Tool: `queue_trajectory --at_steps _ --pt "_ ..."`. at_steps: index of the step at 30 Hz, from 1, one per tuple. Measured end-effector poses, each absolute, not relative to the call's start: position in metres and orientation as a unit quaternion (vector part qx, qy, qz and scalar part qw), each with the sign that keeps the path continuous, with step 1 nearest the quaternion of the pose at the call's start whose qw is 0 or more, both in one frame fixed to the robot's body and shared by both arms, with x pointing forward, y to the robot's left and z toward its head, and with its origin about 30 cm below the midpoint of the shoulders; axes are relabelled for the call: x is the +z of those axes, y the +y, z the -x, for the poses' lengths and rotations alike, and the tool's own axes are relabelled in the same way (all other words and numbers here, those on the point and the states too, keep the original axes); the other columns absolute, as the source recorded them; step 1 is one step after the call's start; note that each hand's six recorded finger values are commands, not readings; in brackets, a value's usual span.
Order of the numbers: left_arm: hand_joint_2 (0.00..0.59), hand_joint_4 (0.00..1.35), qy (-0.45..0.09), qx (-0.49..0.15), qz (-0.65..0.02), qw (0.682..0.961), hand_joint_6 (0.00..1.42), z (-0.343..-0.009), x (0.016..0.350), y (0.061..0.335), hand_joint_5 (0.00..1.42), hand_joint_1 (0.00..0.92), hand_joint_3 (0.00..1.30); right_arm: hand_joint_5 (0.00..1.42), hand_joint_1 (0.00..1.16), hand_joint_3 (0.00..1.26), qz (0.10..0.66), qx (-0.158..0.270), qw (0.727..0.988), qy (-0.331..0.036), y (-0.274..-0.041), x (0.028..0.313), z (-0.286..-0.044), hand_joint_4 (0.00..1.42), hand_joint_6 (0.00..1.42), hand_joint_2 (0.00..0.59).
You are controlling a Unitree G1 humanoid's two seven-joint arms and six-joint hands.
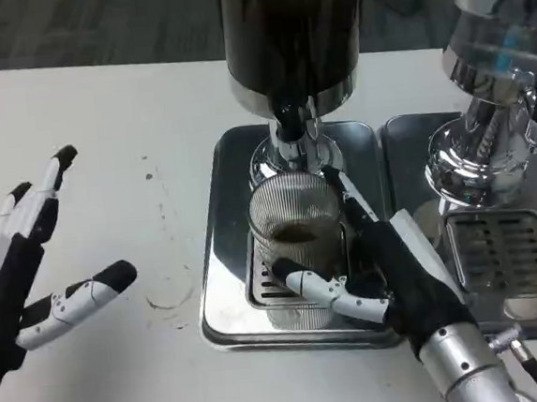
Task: Grasp the cup under the faucet to collect the drink, then remove the cup.
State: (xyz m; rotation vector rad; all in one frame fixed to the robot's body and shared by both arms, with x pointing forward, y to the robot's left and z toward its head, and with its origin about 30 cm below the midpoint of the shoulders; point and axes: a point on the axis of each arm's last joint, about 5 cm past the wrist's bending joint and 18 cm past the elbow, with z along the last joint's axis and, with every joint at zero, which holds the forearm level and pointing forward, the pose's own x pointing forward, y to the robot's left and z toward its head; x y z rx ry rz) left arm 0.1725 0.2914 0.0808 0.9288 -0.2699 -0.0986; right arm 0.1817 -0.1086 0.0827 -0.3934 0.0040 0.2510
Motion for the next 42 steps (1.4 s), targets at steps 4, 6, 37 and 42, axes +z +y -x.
queue_trajectory --at_steps 4,6,37,42 --pt "0.091 0.0 -0.109 -0.054 -0.443 0.888 0.0 -0.169 0.074 0.292 0.06 0.0 0.0 0.0 0.7 0.0 0.19 0.124 0.974 0.0 -0.105 0.085 -0.185 0.0 0.0 0.18" --pt "0.095 0.0 -0.1 -0.056 -0.442 0.89 0.0 -0.168 0.071 0.293 0.06 0.0 0.0 0.0 0.73 0.0 0.186 0.126 0.974 0.0 -0.101 0.084 -0.188 0.0 0.0 0.175" --pt "0.106 0.0 -0.077 -0.061 -0.431 0.897 0.0 -0.155 0.063 0.293 0.07 0.0 0.0 0.0 0.83 0.0 0.16 0.124 0.979 0.013 -0.08 0.076 -0.202 0.0 0.06 0.174" --pt "0.109 0.0 -0.078 -0.061 -0.431 0.897 0.0 -0.153 0.063 0.293 0.07 0.0 0.0 0.03 0.83 0.0 0.155 0.123 0.98 0.013 -0.077 0.075 -0.202 0.0 0.11 0.174"
